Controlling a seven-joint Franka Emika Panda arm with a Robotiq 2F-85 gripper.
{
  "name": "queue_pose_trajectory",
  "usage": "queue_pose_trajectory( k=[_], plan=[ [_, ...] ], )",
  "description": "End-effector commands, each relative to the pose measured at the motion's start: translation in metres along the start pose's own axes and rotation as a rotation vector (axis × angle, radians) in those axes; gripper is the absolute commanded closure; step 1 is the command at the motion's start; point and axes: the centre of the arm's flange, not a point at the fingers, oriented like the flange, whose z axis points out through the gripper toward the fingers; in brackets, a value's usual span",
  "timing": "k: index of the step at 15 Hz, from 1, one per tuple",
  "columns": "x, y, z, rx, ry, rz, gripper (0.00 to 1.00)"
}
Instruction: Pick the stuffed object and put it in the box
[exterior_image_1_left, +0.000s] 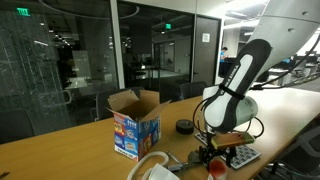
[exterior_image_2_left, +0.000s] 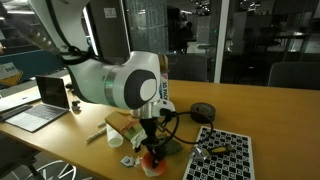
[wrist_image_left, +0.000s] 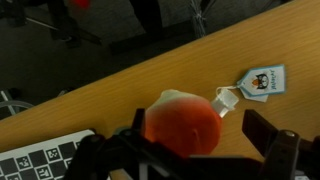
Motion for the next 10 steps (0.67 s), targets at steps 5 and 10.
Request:
queue_pose_trajectory(
  k=[5,10],
  plan=[
    [0.028,0.008,0.035,0.012,0.002,-0.078,0.25],
    [0.026,0.002,0.045,0.043,-0.003,-0.083,0.57]
  ],
)
